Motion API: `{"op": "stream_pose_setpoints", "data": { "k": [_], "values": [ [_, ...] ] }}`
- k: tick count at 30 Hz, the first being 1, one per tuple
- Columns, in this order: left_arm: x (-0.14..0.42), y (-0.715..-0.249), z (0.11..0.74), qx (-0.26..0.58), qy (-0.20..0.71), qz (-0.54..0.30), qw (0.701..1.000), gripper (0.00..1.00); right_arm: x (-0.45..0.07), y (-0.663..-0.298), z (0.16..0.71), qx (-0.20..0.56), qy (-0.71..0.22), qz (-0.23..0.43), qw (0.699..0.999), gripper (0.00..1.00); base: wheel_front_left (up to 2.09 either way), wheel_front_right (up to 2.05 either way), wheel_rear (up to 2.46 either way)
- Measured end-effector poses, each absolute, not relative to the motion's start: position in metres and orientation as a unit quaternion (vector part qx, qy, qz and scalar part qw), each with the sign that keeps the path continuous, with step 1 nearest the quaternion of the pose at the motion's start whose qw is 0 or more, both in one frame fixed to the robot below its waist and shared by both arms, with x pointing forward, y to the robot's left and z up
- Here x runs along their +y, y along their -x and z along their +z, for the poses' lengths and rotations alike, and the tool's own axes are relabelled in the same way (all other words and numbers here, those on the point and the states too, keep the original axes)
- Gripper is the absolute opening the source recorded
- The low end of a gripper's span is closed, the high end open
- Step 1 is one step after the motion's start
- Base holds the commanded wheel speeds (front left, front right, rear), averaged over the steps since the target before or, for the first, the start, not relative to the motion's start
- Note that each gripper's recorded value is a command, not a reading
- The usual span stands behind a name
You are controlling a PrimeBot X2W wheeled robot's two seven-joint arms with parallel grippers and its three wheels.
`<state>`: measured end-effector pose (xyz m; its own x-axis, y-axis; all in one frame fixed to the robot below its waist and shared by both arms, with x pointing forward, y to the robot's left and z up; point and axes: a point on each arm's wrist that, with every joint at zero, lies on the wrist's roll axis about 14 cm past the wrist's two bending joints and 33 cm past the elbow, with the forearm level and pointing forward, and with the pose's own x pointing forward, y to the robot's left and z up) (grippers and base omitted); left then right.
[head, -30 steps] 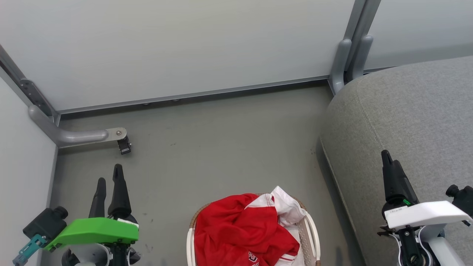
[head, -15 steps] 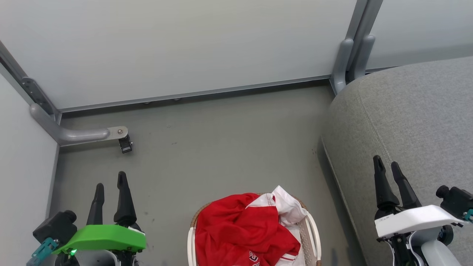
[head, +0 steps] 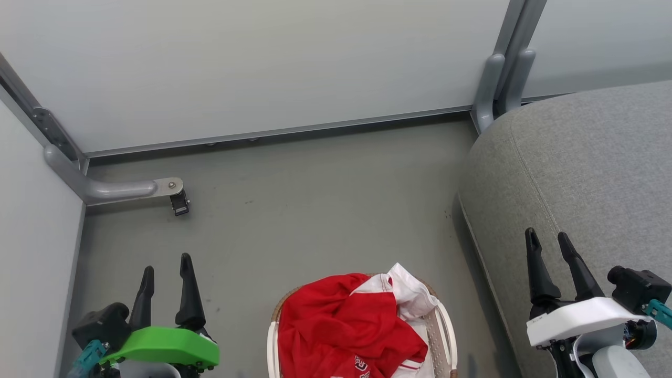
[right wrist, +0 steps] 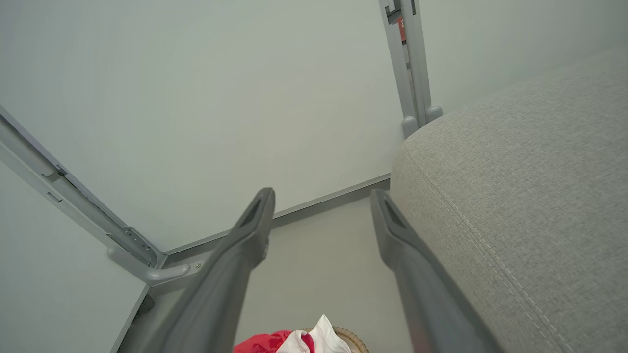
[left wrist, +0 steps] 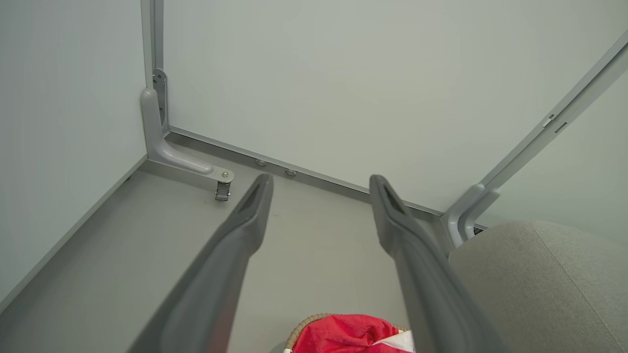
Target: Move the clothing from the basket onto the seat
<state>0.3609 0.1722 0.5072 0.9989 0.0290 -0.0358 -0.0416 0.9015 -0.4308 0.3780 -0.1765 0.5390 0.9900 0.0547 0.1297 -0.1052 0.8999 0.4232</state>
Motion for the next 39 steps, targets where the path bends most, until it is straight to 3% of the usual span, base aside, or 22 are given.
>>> {"op": "stream_pose_setpoints", "data": {
  "k": [39],
  "values": [
    [0.163, -0.351, 0.493, 0.016, 0.083, -0.009, 0.996, 1.0, -0.172, -0.377, 0.524, -0.037, -0.058, 0.043, 0.997, 1.0, 0.0, 0.0, 0.0]
  ]
}}
